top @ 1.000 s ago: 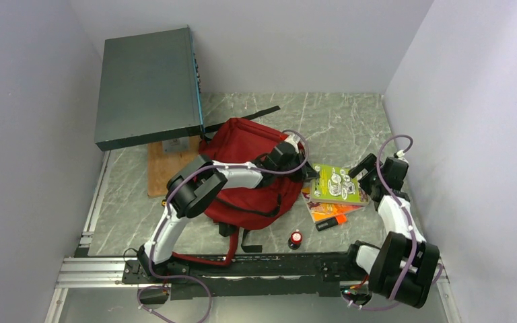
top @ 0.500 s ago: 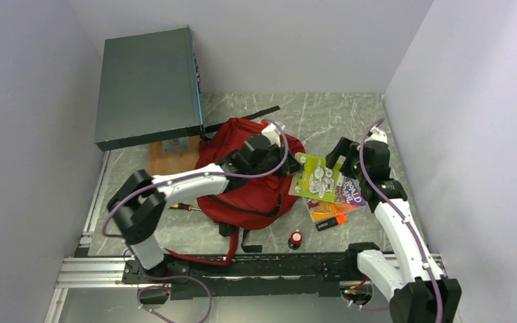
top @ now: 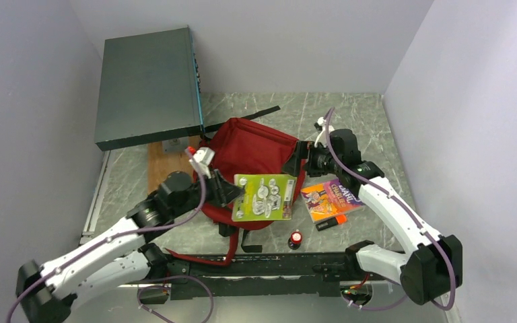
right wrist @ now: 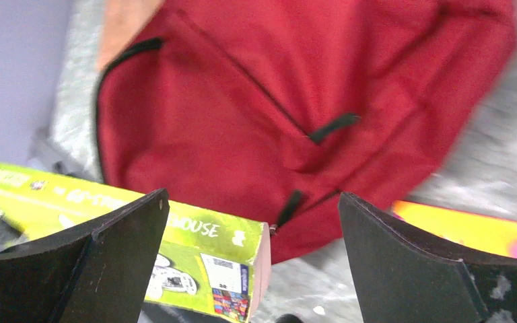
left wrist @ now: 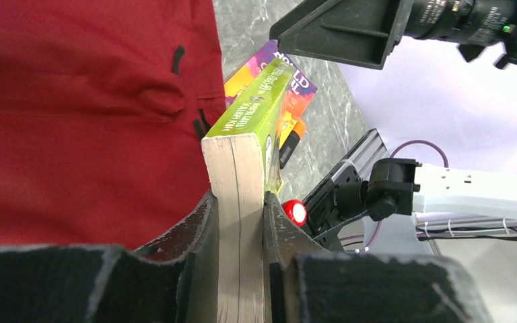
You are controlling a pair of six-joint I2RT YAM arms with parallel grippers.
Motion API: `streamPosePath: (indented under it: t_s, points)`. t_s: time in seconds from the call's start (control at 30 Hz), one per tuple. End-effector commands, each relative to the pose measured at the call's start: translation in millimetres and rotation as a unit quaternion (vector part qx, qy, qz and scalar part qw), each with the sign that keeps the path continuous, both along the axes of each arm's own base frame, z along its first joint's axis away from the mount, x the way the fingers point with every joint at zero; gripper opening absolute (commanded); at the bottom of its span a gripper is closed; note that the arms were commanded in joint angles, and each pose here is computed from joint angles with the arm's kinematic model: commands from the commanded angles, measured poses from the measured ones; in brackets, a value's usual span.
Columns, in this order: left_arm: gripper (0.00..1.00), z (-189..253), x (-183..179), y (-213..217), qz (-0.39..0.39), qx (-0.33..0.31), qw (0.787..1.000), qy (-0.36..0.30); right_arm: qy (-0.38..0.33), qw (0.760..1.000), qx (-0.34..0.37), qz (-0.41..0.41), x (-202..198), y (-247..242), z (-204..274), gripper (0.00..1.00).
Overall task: Pack the student bag
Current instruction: Pick up the book from the center of the board.
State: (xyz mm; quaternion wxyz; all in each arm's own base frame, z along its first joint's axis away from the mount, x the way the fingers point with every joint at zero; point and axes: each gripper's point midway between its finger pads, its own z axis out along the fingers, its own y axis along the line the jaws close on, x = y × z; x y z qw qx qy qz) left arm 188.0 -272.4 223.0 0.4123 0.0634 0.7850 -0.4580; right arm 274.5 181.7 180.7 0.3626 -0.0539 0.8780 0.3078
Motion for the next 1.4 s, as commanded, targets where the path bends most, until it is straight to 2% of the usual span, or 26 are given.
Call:
streamPosePath:
  t_s: [0.0, 0.13, 0.27, 0.4, 0.57, 0.7, 0.87, 0.93, 1.07, 1.17, 1.23, 1.37]
  points:
    - [0.00, 36.7, -15.7, 37.1, 0.001, -0.028, 0.998, -0.058, -0.015, 0.983, 0.132, 0.126, -18.2, 48.4, 32.7, 1.00]
    - [0.00, 68.2, -25.6, 66.5, 0.027, -0.045, 0.993, -0.101, 0.004, 0.963, 0.198, 0.181, -30.0, 67.5, 38.4, 1.00]
    - [0.00, 75.2, -20.3, 84.4, 0.078, -0.042, 0.992, -0.087, -0.025, 0.946, 0.245, 0.212, -41.0, 73.7, 56.7, 1.00]
    - [0.00, 91.4, -21.8, 86.5, 0.088, -0.082, 0.989, -0.086, -0.055, 0.924, 0.284, 0.250, -56.1, 80.7, 74.4, 1.00]
    - [0.00, 122.6, -31.6, 87.6, 0.077, -0.127, 0.984, -0.101, -0.066, 0.907, 0.299, 0.289, -70.2, 89.7, 78.0, 1.00]
    - [0.00, 149.2, -42.6, 87.7, 0.059, -0.175, 0.976, -0.120, -0.061, 0.885, 0.313, 0.340, -89.4, 108.4, 81.9, 1.00]
    - [0.00, 159.0, -47.6, 88.4, 0.054, -0.219, 0.967, -0.122, -0.048, 0.864, 0.329, 0.378, -108.5, 122.5, 89.9, 0.99]
    - [0.00, 162.5, -50.0, 90.1, 0.053, -0.233, 0.963, -0.125, -0.046, 0.869, 0.324, 0.371, -106.1, 122.8, 87.1, 0.98]
    - [0.00, 163.9, -51.0, 94.3, 0.060, -0.229, 0.963, -0.125, -0.047, 0.901, 0.281, 0.327, -89.3, 122.3, 70.1, 1.00]
    - [0.00, 162.9, -51.2, 97.2, 0.066, -0.230, 0.963, -0.123, -0.049, 0.906, 0.278, 0.314, -84.6, 121.5, 70.7, 1.00]
    - [0.00, 162.7, -50.5, 101.3, 0.077, -0.230, 0.962, -0.124, -0.045, 0.919, 0.264, 0.290, -77.0, 120.0, 66.1, 1.00]
    - [0.00, 164.9, -52.4, 107.5, 0.086, -0.236, 0.959, -0.129, -0.033, 0.907, 0.290, 0.304, -84.6, 122.1, 70.9, 1.00]
